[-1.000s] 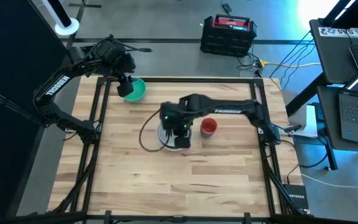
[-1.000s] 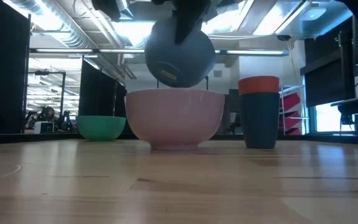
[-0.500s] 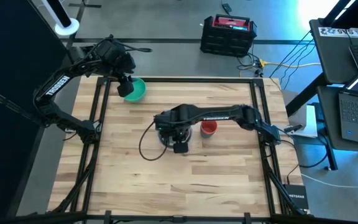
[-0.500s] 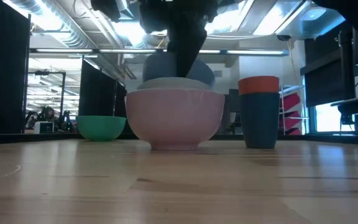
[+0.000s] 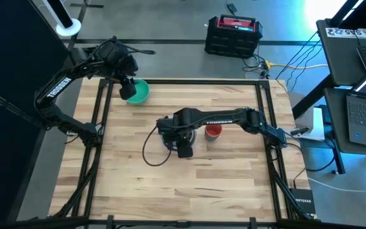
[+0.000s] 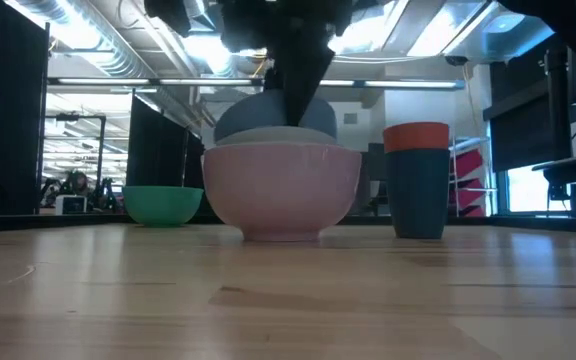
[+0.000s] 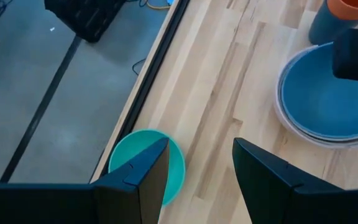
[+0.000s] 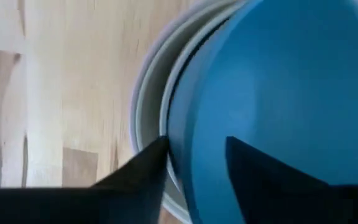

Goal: Nest bowls inside each other
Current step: Stack the blue bowl on top of the white bowl, then stack the green bowl on top of the blue bowl

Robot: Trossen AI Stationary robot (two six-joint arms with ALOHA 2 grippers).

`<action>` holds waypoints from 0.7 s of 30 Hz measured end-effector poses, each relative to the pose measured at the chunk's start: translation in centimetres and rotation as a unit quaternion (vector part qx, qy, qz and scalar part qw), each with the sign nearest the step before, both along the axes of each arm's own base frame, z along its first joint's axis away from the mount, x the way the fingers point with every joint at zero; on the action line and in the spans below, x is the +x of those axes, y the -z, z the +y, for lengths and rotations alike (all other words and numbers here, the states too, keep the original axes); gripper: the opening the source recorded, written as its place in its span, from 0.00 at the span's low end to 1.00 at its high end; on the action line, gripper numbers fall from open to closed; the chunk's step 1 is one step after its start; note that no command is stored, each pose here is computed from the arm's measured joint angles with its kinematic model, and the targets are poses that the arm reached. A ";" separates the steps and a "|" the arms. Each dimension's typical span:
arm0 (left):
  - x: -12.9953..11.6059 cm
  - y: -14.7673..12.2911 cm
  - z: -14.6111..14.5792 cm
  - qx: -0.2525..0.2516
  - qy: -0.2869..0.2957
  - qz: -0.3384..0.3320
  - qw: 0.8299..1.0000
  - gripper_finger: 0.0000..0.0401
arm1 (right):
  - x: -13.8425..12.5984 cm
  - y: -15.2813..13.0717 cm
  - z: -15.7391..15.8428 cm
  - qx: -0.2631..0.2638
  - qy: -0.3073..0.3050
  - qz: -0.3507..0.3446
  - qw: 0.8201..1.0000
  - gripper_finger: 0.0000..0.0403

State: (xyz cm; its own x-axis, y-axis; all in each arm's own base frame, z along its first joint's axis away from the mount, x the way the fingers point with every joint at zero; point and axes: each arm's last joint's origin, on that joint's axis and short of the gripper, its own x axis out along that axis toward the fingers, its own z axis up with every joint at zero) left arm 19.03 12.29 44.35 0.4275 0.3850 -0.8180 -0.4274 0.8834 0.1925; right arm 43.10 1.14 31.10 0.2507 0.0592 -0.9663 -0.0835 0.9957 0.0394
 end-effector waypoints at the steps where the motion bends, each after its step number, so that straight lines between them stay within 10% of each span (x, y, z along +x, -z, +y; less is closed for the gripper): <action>1: 0.0 0.1 0.0 -0.002 -0.004 0.002 1.000 0.40 | -0.5 -1.1 -0.2 -0.003 0.008 -0.012 1.000 0.35; 10: 0.4 1.8 0.7 -0.023 -0.050 0.028 0.998 0.40 | -6.7 -10.4 -2.1 -0.039 0.094 -0.128 0.987 0.63; 21: 3.6 15.5 5.2 -0.111 -0.073 0.219 0.967 0.40 | -14.1 -16.8 -2.5 -0.081 0.222 -0.232 0.944 0.63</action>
